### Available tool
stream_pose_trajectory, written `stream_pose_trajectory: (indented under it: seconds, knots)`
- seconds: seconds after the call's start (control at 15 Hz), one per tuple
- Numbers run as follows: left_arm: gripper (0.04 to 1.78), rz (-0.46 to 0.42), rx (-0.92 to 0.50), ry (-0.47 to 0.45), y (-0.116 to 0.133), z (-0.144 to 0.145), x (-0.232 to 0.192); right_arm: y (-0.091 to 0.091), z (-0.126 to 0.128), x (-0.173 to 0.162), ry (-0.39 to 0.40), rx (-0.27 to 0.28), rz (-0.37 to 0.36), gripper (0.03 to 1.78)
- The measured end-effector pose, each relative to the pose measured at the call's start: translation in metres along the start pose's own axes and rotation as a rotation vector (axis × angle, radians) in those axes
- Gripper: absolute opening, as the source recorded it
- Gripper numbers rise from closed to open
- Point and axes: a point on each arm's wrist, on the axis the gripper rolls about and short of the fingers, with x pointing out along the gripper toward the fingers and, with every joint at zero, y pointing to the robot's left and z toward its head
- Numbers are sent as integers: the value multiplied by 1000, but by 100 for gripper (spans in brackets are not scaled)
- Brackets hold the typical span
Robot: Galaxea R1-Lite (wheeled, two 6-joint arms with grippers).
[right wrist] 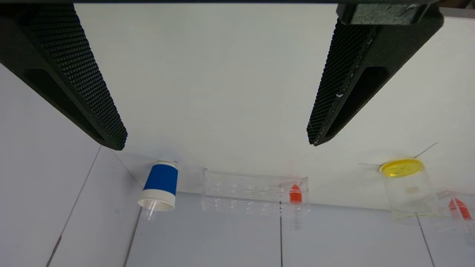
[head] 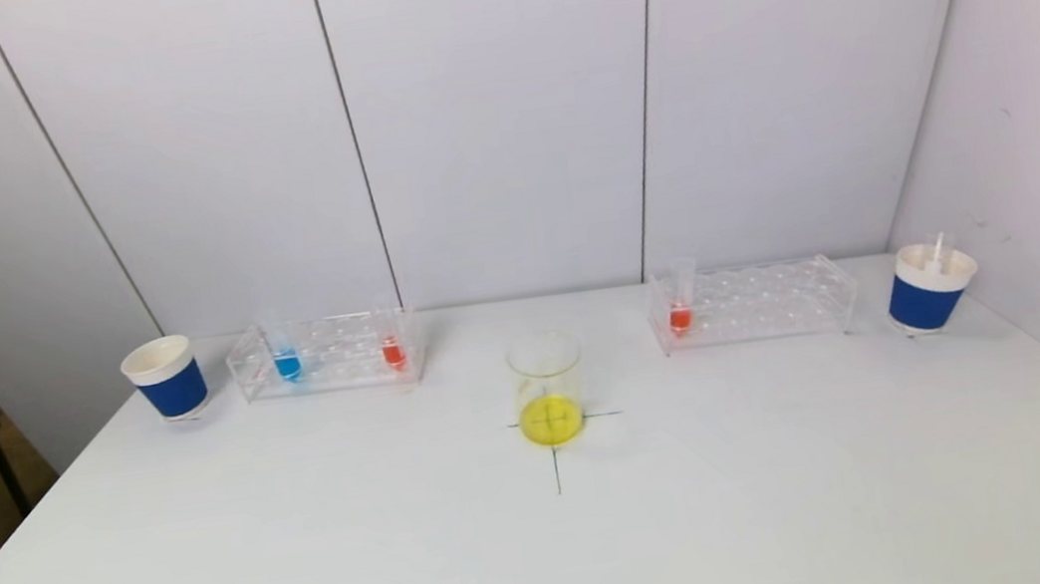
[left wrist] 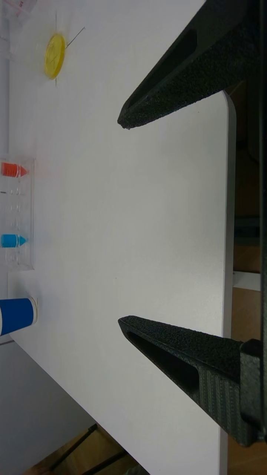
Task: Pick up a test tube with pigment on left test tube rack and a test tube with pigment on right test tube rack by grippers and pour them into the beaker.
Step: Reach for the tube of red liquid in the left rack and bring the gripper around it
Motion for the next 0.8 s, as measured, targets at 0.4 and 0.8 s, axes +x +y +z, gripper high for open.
stream_pose_trajectory:
  seconds: [0.4,0.8]
  knots:
    - [176,0,0,0,0,0,0,0,-12,0,86,-4,-20,176]
    - [176,0,0,0,0,0,0,0,-12,0,86,44,-31,176]
